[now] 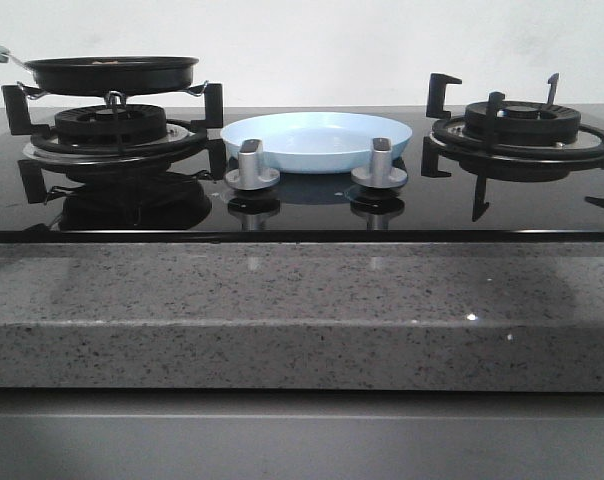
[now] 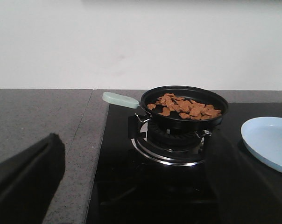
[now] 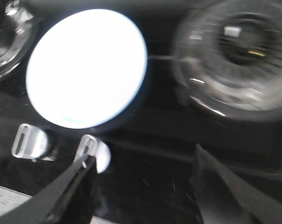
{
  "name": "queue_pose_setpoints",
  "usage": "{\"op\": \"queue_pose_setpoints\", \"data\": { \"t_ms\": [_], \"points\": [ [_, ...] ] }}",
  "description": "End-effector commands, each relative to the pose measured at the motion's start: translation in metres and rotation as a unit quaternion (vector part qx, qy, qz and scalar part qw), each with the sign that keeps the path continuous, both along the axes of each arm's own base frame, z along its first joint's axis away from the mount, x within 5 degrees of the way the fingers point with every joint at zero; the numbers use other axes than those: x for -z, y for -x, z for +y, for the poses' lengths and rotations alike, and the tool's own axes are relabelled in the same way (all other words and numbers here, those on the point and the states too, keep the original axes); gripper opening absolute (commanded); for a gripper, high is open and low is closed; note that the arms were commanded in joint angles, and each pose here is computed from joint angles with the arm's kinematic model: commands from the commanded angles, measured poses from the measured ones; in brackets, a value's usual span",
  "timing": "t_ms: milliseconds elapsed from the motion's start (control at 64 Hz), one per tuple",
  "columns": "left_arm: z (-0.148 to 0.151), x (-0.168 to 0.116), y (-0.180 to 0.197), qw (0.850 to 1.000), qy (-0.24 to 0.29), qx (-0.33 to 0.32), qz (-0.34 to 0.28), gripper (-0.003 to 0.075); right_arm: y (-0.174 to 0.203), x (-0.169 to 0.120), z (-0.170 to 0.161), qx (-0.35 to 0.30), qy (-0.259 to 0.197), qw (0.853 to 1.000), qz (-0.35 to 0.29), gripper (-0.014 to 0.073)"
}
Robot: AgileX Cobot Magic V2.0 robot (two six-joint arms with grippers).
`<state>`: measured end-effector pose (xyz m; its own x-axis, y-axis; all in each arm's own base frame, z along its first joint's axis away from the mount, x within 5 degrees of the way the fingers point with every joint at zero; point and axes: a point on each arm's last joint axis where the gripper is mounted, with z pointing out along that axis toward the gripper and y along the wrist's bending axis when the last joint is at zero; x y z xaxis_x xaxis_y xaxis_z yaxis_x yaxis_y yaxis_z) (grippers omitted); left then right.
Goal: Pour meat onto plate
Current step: 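Lower the right gripper onto the light blue plate rim and grasp it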
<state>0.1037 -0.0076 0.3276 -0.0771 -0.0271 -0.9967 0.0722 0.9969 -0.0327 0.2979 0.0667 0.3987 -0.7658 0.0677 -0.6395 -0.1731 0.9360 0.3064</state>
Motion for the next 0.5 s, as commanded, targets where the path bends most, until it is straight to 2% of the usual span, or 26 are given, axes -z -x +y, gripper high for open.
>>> {"op": "queue_pose_setpoints", "data": {
  "t_ms": [0, 125, 484],
  "points": [
    [0.001, -0.019, 0.000, 0.998, 0.007, -0.004, -0.057, 0.0598, -0.016, -0.018, 0.015, -0.023, -0.012, 0.999, -0.033, 0.0426],
    [0.001, -0.019, 0.000, 0.998, 0.007, -0.004, -0.057, 0.0598, -0.046, -0.007, 0.029, -0.039, -0.018, 0.999, -0.006, 0.0360],
    [0.001, -0.019, 0.000, 0.998, 0.007, -0.004, -0.057, 0.0598, -0.117, 0.029, 0.045, -0.055, -0.004, 0.998, 0.044, 0.0360]
  ]
}}
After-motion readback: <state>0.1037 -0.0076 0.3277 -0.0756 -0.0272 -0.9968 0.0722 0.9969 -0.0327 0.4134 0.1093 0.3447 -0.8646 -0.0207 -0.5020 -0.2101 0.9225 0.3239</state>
